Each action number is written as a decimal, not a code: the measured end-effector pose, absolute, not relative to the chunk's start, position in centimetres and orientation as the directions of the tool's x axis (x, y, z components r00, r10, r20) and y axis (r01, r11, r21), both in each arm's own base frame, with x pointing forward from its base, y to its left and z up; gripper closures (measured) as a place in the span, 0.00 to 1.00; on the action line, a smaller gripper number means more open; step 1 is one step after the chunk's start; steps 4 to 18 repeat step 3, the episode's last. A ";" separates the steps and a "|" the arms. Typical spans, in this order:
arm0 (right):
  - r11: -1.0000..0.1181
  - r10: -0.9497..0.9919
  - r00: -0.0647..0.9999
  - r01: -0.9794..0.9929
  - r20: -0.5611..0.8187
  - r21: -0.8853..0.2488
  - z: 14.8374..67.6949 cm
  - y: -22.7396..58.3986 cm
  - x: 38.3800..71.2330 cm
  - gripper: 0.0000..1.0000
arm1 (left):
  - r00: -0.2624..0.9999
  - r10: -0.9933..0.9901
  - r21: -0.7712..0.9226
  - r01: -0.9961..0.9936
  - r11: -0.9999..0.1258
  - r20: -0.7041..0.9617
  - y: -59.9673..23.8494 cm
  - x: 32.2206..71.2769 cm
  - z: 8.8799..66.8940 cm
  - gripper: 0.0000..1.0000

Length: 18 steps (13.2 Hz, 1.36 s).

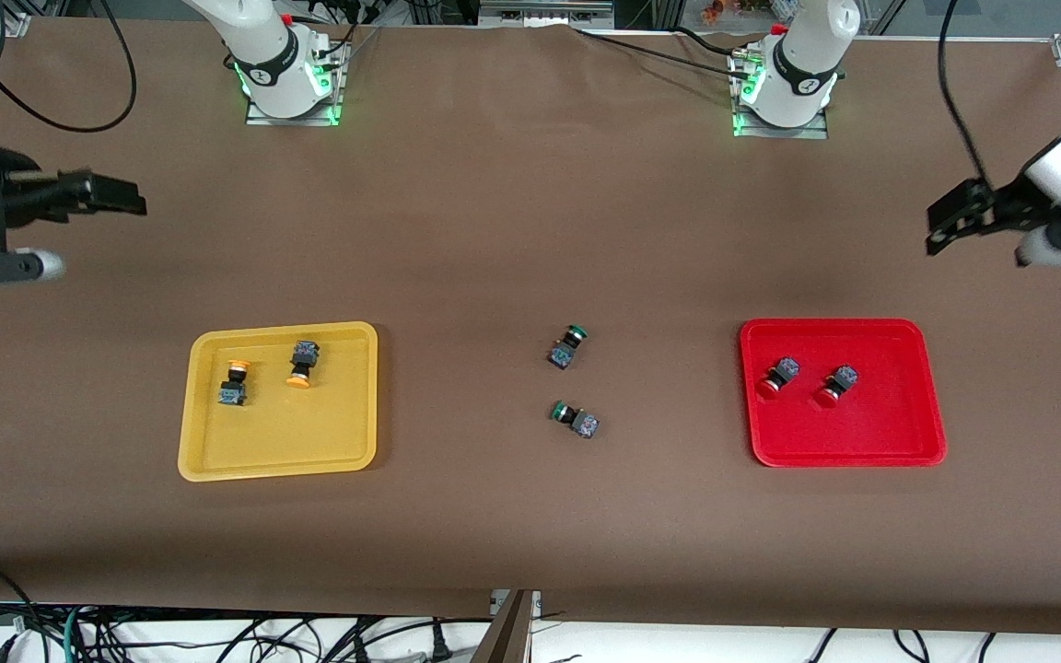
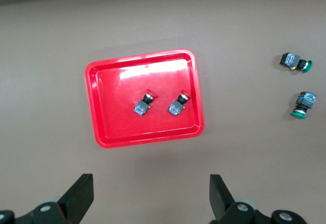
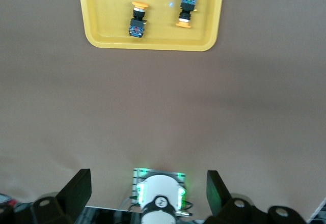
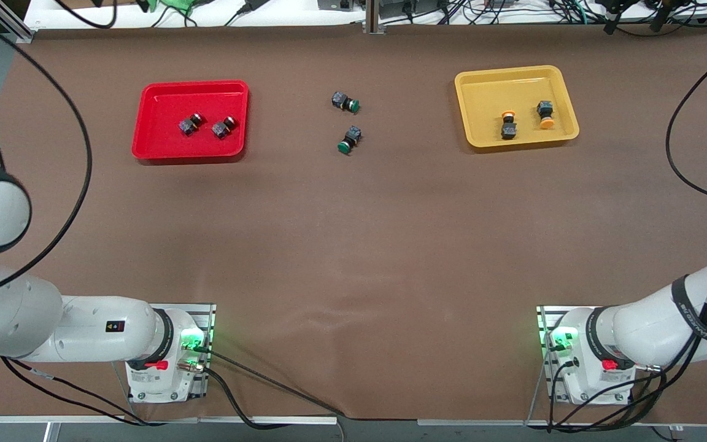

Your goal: Place red and yellow buttons in trays

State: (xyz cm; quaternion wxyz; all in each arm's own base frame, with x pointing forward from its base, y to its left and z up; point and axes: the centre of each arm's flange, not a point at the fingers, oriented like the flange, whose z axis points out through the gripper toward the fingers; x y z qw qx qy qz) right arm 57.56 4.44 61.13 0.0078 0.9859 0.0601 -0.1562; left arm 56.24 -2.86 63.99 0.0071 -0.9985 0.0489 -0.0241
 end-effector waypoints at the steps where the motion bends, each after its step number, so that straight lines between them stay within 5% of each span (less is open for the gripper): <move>1: -0.990 0.131 0.949 0.141 -0.288 0.015 62.2 5.0 56.4 0.00 | 0.994 -0.094 -0.019 -0.093 -0.995 0.060 -2.6 55.2 64.0 0.00; 3: -0.986 0.156 0.951 0.168 -0.266 0.021 63.3 6.0 54.2 0.00 | 0.993 -0.101 -0.020 -0.100 -0.995 0.059 -3.1 54.4 63.1 0.00; 18: -0.986 0.156 0.951 0.168 -0.266 0.021 63.3 6.0 54.2 0.00 | 0.993 -0.101 -0.020 -0.100 -0.995 0.059 -3.1 54.4 63.1 0.00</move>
